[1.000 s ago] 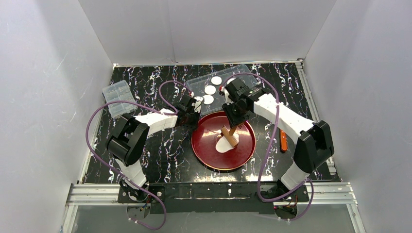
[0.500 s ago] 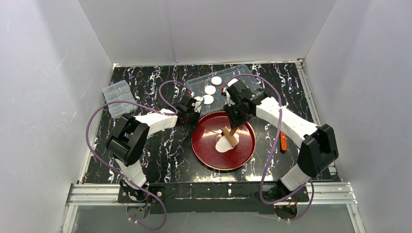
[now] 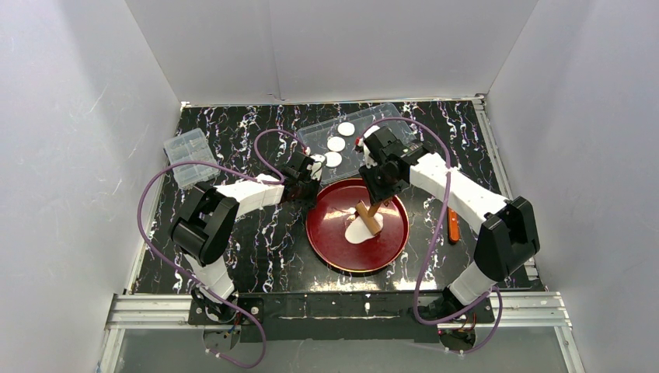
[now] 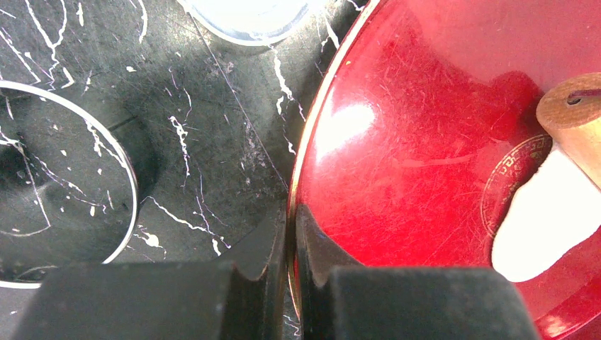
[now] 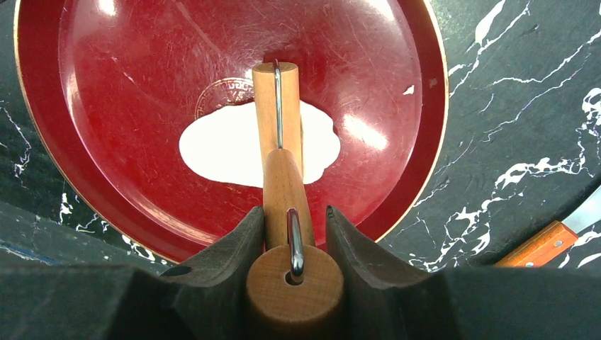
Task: Roll out the dumpling wrappers from the dough
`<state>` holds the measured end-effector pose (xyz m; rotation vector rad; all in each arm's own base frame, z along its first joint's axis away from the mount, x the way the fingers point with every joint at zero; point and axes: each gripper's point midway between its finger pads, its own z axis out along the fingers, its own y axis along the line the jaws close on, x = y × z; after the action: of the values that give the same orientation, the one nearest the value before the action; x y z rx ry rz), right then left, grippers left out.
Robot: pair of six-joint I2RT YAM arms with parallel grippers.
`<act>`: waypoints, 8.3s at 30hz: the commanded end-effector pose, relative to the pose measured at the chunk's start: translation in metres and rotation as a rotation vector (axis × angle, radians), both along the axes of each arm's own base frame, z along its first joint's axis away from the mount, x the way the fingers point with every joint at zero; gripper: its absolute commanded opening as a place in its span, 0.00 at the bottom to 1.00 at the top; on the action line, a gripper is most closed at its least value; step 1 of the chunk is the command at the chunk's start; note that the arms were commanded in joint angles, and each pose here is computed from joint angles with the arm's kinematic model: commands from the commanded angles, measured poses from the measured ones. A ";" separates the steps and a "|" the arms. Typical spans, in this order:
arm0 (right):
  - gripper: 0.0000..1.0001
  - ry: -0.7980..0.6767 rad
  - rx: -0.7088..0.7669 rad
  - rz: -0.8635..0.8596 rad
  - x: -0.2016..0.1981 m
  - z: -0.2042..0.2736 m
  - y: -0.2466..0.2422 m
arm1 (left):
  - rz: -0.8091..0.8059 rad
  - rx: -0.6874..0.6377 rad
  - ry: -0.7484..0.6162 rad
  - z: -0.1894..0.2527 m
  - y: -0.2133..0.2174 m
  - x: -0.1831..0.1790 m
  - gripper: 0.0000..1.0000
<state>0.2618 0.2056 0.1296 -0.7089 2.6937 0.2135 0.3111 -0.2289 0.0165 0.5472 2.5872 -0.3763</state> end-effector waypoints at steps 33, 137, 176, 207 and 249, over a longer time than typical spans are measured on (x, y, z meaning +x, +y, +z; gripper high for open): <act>0.01 0.083 -0.138 0.168 -0.054 -0.033 0.064 | 0.002 0.163 0.050 -0.024 0.034 -0.017 0.00; 0.01 0.062 -0.200 0.147 -0.055 -0.062 0.044 | 0.015 0.168 0.051 -0.025 0.038 -0.015 0.00; 0.01 0.177 0.072 0.289 -0.132 -0.027 0.137 | 0.019 0.164 0.048 -0.023 0.038 -0.014 0.00; 0.01 -0.117 0.063 0.188 -0.068 0.065 0.081 | 0.021 0.166 0.048 -0.024 0.039 -0.013 0.00; 0.01 0.080 -0.108 0.278 -0.119 -0.043 0.110 | 0.026 0.168 0.050 -0.025 0.040 -0.012 0.00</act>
<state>0.1968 0.2768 0.1221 -1.0745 2.4941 -0.0821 0.3119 -0.2280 0.0166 0.5425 2.5877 -0.3764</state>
